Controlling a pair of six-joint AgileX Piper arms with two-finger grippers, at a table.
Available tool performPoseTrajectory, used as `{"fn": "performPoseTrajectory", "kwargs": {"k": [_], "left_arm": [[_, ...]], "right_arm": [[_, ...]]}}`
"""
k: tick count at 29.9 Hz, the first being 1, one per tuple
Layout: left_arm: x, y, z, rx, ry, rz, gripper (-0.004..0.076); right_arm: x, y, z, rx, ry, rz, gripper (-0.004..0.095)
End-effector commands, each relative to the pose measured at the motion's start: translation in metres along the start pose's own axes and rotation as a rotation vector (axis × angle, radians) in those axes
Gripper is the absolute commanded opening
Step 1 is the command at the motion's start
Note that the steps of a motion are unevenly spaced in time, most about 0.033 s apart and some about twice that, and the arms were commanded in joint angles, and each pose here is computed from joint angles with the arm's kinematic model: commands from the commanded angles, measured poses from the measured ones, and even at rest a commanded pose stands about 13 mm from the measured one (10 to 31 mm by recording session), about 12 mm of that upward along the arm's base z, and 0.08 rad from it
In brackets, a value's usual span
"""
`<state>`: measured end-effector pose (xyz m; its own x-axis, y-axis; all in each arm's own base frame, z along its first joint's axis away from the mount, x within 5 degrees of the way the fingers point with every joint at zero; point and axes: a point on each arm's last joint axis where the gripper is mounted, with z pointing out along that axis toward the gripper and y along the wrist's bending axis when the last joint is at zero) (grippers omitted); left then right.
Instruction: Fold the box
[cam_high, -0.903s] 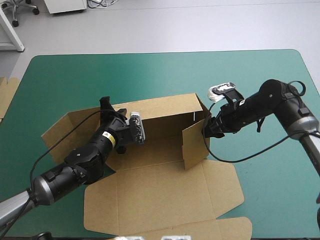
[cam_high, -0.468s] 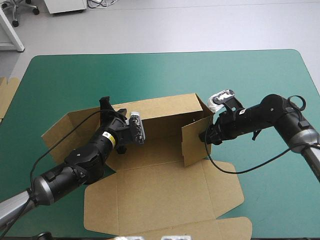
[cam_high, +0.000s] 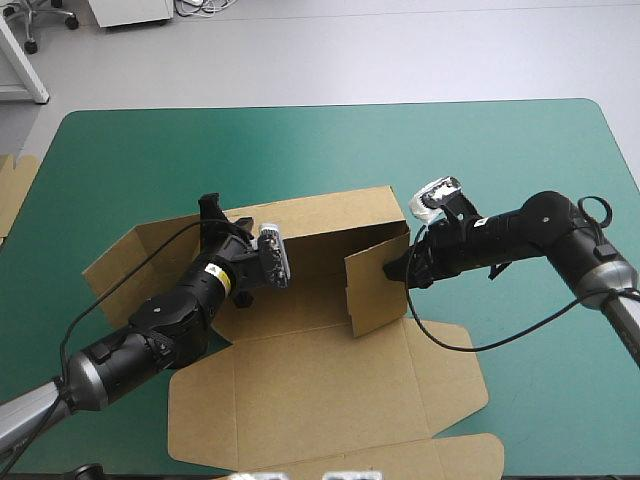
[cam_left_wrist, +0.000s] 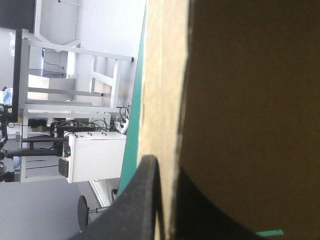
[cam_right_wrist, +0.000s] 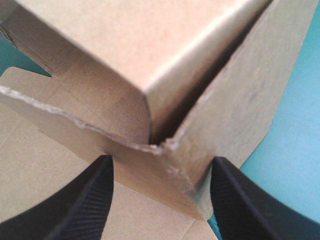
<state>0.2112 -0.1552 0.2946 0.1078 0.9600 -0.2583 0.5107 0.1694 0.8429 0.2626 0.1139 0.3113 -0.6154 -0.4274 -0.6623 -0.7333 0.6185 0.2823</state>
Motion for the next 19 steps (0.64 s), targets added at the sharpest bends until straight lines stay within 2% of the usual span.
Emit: {"fn": "performPoseTrajectory", "kwargs": {"k": [1,6,12,19], "left_arm": [[-0.001,-0.008,0.001,0.058,-0.001,-0.115,-0.001],[-0.001,-0.008,0.001,0.058,-0.001,-0.119,-0.001],[-0.001,-0.008,0.001,0.058,-0.001,-0.125,-0.001],[-0.001,-0.008,0.001,0.058,0.0,-0.133,-0.001]], "right_arm": [[-0.012,0.008,-0.014,0.005,-0.095,-0.02,0.0503],[-0.012,0.009,-0.014,0.002,-0.097,-0.01,0.0463],[-0.014,0.027,-0.007,-0.012,-0.08,-0.088,0.0464],[-0.01,0.028,0.0,0.144,-0.004,-0.127,0.0465]]}}
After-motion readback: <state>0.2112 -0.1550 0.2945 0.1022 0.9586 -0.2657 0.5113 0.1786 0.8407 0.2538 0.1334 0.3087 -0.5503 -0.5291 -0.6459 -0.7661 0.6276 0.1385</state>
